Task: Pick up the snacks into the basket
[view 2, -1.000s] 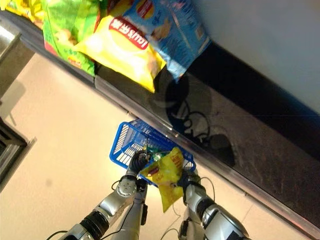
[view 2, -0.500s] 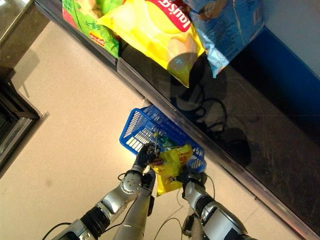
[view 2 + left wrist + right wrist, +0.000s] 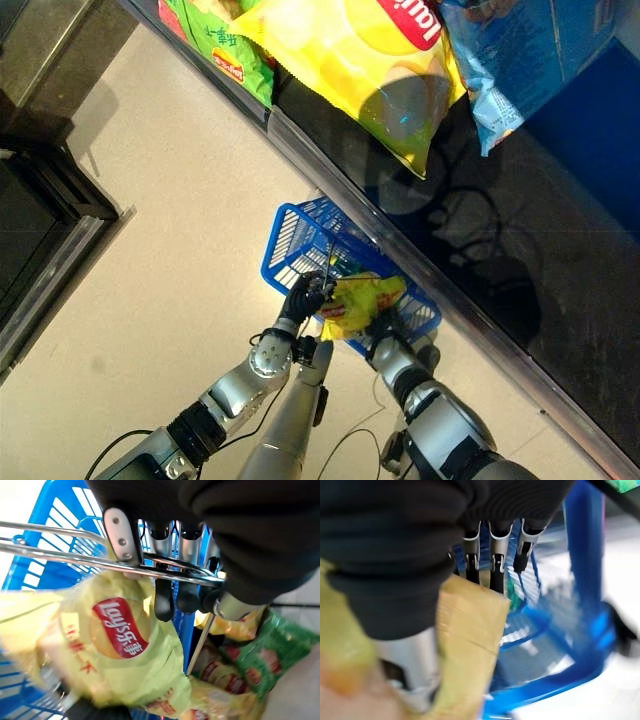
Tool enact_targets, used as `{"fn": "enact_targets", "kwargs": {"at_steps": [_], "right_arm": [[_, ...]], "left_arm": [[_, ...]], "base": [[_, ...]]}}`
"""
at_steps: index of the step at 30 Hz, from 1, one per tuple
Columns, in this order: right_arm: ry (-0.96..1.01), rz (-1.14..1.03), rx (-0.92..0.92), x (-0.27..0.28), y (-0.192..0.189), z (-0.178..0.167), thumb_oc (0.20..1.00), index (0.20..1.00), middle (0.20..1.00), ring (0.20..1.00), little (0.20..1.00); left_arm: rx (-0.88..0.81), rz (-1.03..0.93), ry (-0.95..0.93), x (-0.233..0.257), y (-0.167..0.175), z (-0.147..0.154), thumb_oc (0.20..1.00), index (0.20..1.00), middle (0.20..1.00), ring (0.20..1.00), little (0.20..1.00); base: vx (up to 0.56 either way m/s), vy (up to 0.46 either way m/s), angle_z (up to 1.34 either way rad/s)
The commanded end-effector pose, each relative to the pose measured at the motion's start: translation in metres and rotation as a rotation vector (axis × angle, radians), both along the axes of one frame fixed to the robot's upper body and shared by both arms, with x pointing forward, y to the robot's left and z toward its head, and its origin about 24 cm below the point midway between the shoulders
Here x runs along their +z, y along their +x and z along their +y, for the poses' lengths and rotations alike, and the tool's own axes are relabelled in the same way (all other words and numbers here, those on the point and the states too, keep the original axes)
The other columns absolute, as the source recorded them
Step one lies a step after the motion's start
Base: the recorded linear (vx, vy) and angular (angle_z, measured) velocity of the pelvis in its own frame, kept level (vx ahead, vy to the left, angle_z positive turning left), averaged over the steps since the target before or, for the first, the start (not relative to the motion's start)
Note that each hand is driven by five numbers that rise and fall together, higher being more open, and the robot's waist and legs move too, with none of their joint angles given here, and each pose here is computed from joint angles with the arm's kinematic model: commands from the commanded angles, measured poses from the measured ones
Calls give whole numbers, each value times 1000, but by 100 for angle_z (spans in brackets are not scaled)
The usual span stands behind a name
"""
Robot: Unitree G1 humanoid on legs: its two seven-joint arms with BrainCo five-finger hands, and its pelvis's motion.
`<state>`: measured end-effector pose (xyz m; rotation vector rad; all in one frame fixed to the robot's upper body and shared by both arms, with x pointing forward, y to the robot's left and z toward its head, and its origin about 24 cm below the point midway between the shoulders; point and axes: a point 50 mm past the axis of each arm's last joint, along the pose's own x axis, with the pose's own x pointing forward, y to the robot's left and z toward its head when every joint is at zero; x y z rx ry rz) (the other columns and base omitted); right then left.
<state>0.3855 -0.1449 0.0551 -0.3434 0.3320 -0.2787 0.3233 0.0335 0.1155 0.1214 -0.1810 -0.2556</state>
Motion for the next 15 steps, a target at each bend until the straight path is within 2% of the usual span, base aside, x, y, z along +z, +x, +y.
{"fn": "enact_targets", "kwargs": {"at_steps": [1, 4, 6, 7, 9, 10, 11, 14, 15], "right_arm": [[-44, -226, -11, 61, 23, 0, 1000, 1000, 1000, 1000, 1000], [102, -262, -100, 70, 25, -12, 1000, 1000, 1000, 1000, 1000], [98, -285, -158, 74, 25, -25, 1000, 1000, 1000, 1000, 1000], [23, -280, -165, 73, 24, -32, 1000, 1000, 1000, 1000, 1000], [60, -300, -184, 77, 24, -36, 1000, 1000, 1000, 1000, 1000], [178, -319, -231, 79, 24, -41, 1000, 1000, 1000, 1000, 1000], [217, -325, -285, 77, 22, -50, 1000, 1000, 1000, 1000, 1000], [-195, -268, -199, 75, 19, -61, 1000, 1000, 1000, 1000, 1000], [-196, -268, -198, 75, 20, -61, 1000, 1000, 1000, 1000, 1000]], "left_arm": [[-284, -122, -269, 48, -38, -63, 200, 200, 200, 200, 200], [-289, -125, -302, 55, -38, -64, 200, 200, 200, 200, 200], [-286, -121, -315, 56, -39, -63, 200, 200, 200, 200, 200], [-290, -114, -314, 53, -40, -63, 200, 200, 200, 200, 200], [-296, -114, -330, 55, -42, -62, 200, 200, 200, 200, 200], [-292, -118, -333, 56, -41, -62, 200, 200, 200, 200, 200], [-283, -111, -329, 54, -41, -60, 200, 200, 200, 200, 200], [-297, -117, -299, 52, -42, -56, 200, 200, 200, 200, 200], [-297, -117, -299, 52, -42, -56, 200, 200, 200, 200, 200]], "base": [[4, 57, 16], [-10, 46, 7], [-2, 23, 1], [0, 0, 0], [0, 0, 0], [0, 0, 0], [-18, 35, 3], [-10, 14, 2], [-7, 8, 3]]}}
